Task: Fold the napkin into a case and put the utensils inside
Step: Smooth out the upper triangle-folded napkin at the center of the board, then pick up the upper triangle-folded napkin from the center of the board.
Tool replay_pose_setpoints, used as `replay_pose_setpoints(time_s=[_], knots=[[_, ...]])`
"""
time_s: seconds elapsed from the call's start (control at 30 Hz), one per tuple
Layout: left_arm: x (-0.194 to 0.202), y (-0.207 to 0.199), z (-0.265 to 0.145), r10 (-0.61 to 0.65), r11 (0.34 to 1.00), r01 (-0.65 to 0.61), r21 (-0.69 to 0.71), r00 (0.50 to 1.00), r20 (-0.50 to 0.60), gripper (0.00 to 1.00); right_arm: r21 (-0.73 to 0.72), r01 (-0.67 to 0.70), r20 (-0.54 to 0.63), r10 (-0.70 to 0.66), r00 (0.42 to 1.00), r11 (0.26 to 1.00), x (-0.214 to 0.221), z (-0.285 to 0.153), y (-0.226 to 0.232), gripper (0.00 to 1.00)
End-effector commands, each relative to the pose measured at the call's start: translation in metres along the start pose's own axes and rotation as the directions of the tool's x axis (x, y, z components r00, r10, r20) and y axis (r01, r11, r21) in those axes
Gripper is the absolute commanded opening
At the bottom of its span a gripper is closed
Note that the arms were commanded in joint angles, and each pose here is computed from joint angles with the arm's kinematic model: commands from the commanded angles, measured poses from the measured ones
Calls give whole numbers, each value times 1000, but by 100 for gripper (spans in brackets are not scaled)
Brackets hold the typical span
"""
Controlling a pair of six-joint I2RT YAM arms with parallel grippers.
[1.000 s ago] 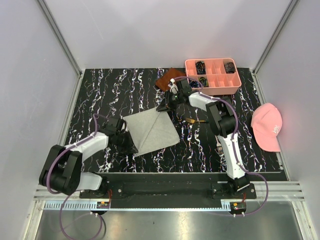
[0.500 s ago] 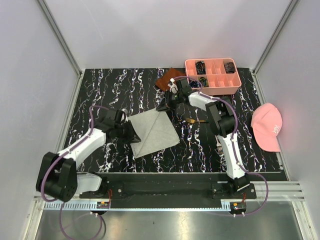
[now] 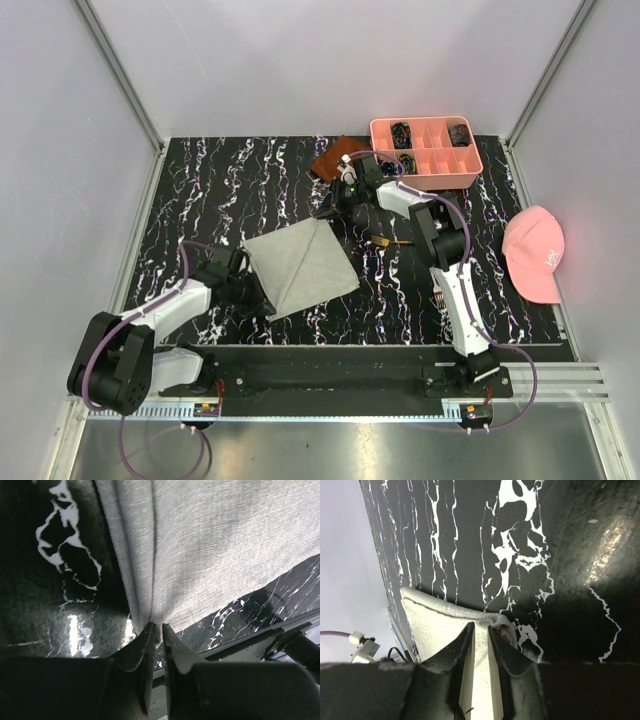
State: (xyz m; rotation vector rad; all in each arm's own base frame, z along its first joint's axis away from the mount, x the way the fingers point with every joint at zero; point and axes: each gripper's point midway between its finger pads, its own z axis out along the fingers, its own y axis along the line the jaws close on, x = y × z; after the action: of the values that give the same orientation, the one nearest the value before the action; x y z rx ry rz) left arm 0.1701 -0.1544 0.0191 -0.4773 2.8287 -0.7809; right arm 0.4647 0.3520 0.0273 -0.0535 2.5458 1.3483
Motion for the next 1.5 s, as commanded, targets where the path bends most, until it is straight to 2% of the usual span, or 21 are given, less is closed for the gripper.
replay_pose_setpoints(time_s=[0.0,0.17,0.3,0.47,0.6,0.8,0.97,1.13,1.23,1.33,1.47], knots=[[-19,-21,-21,52,998,-53,22,996,71,19,2,55,17,-55,998,999,-13,-7,8,25],[-61,-51,-48,88,995,-96,40,982,166,26,12,87,34,-87,996,996,-18,-20,23,27],[-112,-45,-57,44,998,-53,30,971,235,26,3,95,45,-95,995,996,-18,-31,36,33],[-163,-34,-52,-8,1000,9,-3,970,244,37,18,118,55,-118,991,993,-11,-47,52,46],[-191,-26,-45,-12,998,28,-54,963,269,43,42,151,41,-153,987,988,3,-47,61,52],[-212,-16,-27,-52,990,82,-114,968,246,47,16,180,-22,-179,984,984,31,-27,76,52],[-222,-1,-20,-68,975,119,-189,964,258,47,27,199,-64,-197,978,980,46,-7,65,49],[-227,14,-6,-74,959,134,-248,969,236,36,94,202,-82,-195,977,975,51,-1,41,43],[-226,18,1,-80,957,135,-255,973,217,27,126,230,-82,-221,972,965,51,-7,43,43],[-226,20,0,-71,957,129,-261,973,219,28,185,284,-79,-274,959,941,54,-15,55,45],[-222,20,-2,-67,959,123,-254,974,218,33,241,361,-106,-345,933,901,77,-19,79,55]])
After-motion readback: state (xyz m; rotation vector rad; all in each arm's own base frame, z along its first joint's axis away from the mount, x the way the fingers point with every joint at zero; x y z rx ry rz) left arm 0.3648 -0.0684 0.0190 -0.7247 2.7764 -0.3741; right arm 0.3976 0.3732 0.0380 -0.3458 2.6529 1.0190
